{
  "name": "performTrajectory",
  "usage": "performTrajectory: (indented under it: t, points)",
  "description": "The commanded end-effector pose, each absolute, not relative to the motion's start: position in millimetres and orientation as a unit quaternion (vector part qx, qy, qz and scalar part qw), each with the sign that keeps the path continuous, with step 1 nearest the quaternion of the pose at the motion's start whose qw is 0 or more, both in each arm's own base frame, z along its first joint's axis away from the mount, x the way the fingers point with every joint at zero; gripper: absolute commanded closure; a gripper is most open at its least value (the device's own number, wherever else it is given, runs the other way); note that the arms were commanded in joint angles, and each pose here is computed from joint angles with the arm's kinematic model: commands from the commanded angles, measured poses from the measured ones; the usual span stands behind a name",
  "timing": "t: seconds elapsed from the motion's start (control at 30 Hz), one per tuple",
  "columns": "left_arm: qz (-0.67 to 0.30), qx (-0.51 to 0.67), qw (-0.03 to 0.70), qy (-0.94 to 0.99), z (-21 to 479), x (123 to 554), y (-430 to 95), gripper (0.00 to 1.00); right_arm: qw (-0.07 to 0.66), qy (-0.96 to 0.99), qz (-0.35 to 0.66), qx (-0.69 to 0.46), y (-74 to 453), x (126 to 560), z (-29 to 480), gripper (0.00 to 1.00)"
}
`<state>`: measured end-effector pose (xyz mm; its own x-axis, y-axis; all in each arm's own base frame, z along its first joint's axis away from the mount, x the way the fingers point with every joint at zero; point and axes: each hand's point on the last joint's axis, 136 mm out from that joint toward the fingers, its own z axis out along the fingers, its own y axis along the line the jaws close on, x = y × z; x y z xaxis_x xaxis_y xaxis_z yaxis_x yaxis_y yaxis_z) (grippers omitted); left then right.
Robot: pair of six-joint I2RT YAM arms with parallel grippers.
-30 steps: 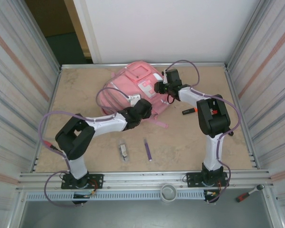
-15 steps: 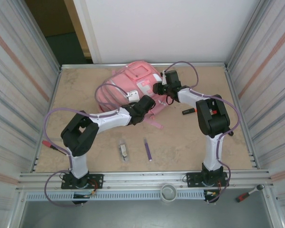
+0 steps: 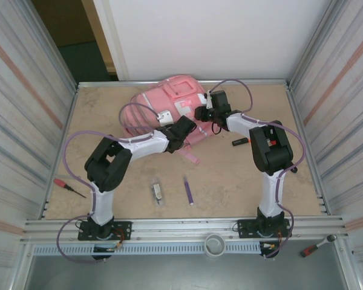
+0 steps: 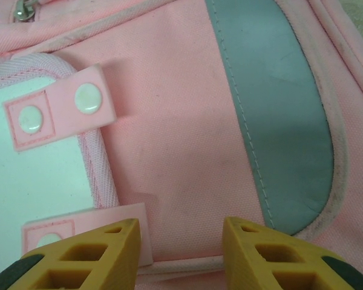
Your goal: Pack the student bag
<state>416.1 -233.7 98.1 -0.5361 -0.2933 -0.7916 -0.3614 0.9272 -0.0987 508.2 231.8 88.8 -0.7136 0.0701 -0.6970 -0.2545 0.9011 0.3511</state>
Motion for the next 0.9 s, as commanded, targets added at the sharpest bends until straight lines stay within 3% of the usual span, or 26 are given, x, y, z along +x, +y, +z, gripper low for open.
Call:
performTrajectory:
  t: [0.0, 0.1, 0.43, 0.87]
  points:
    - [0.007, -0.185, 0.47, 0.863, 119, 424, -244, 0.89, 0.299, 0.928, 0.216, -0.059, 235, 473, 52, 0.61]
    - [-0.007, -0.171, 0.476, 0.863, 129, 421, -245, 1.0, 0.299, 0.928, 0.216, -0.057, 232, 473, 53, 0.61]
    - [-0.122, -0.077, 0.425, 0.894, 134, 413, -258, 1.0, 0.302, 0.926, 0.216, -0.061, 228, 471, 60, 0.61]
    - [-0.282, 0.05, 0.311, 0.906, 121, 367, -272, 1.0, 0.342, 0.912, 0.213, -0.069, 218, 464, 108, 0.57]
